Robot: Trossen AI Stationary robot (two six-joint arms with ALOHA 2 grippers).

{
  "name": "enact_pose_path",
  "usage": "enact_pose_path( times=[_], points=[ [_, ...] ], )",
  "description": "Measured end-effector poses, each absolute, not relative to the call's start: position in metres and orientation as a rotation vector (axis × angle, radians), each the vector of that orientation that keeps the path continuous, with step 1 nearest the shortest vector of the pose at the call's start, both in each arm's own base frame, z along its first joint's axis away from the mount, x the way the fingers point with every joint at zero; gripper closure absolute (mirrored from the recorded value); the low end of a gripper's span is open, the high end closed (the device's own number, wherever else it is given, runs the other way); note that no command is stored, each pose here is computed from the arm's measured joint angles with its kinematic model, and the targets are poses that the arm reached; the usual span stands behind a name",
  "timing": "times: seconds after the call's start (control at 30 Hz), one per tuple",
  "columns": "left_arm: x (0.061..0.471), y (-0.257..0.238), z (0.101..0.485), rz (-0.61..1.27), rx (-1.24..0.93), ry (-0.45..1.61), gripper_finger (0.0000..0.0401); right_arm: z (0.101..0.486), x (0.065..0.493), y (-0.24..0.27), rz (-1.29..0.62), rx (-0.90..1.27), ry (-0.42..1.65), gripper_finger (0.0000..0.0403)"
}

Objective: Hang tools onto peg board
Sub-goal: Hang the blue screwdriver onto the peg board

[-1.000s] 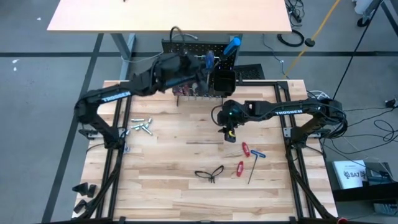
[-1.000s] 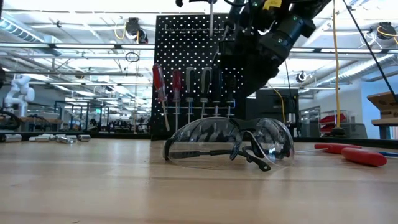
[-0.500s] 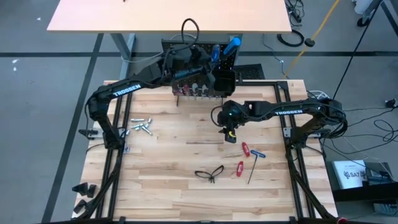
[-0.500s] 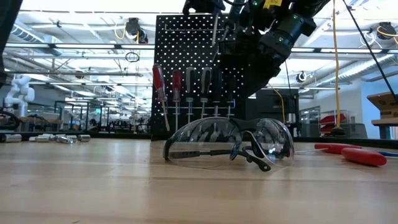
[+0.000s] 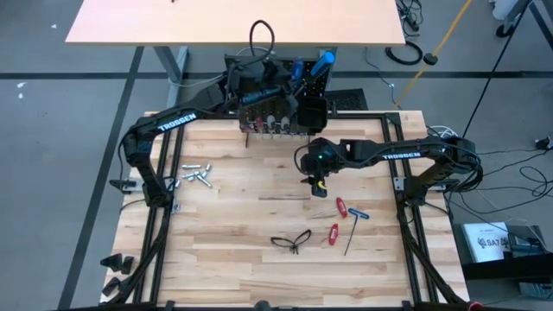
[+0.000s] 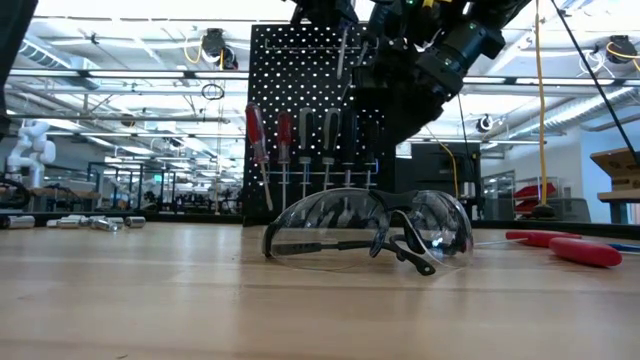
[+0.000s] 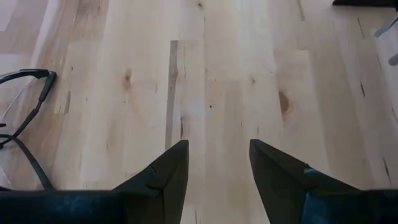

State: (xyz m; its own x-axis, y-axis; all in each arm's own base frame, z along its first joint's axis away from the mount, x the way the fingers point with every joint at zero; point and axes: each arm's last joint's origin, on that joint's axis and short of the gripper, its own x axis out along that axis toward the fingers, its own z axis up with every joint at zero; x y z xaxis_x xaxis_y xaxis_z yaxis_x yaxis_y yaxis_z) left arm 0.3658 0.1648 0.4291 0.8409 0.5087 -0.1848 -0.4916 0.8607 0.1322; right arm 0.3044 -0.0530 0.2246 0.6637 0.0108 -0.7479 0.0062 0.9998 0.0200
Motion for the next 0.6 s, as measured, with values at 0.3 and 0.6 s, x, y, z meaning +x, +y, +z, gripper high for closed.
enact_pose_path(
  times=[0.3, 0.6],
  points=[
    [0.37, 0.172, 0.425, 0.545, 0.083, 0.203, 0.0307, 0.225, 0.305, -0.055, -0.002, 0.02, 0.835, 0.0241],
    [0.375, 0.178, 0.417, 0.553, 0.084, 0.221, 0.0307, 0.225, 0.305, -0.055, -0.004, 0.025, 0.834, 0.0241]
  ],
)
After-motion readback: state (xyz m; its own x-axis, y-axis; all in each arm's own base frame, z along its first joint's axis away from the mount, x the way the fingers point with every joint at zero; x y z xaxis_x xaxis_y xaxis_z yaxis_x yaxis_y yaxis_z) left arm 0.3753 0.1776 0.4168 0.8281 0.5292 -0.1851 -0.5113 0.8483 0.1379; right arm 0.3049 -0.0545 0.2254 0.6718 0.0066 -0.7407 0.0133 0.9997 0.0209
